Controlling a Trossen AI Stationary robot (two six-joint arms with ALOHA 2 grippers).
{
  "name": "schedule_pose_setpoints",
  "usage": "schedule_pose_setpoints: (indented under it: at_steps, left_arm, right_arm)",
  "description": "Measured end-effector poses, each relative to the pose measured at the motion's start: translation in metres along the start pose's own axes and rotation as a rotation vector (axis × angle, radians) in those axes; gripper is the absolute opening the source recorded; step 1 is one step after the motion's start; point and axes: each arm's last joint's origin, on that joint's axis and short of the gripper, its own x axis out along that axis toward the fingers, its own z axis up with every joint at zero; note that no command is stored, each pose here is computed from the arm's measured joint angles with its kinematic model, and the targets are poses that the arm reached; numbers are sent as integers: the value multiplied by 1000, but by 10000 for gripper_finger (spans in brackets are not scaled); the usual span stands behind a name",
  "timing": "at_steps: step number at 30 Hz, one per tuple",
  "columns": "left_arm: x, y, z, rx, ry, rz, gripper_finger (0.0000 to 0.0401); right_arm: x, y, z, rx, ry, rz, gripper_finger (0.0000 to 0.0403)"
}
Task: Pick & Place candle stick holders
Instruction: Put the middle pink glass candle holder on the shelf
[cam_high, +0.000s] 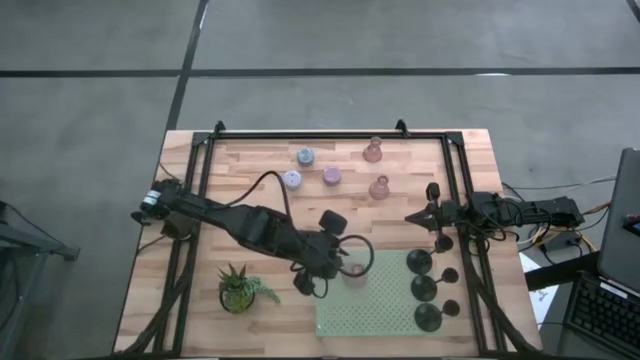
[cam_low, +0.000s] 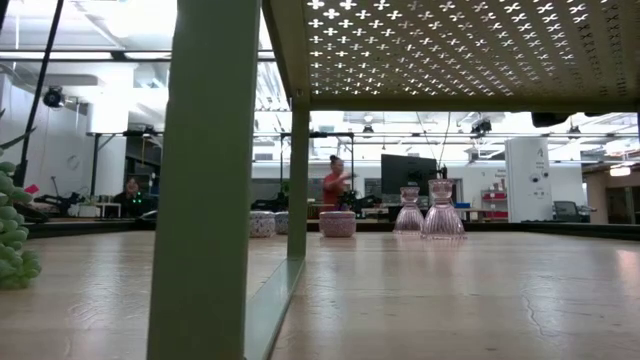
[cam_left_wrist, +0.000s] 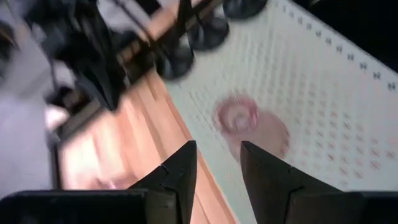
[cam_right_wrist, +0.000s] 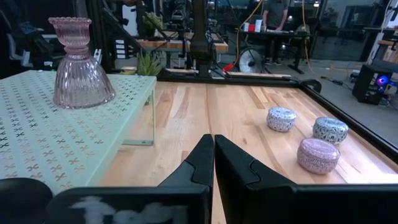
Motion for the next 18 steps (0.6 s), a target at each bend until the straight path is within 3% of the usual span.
schedule_pose_setpoints:
  at_steps: [6,12,18]
  left_arm:
    - [16,-7,-16,-196,72,-53,128]
    - [37,-21,-36,-258,137,-72,128]
    - [62,-32,-48,-307,50,-52,128]
  right_arm:
    - [0,0,0,0,1,0,8]
    - [0,0,0,0,1,0,8]
    - [0,0,0,0,1,1,8]
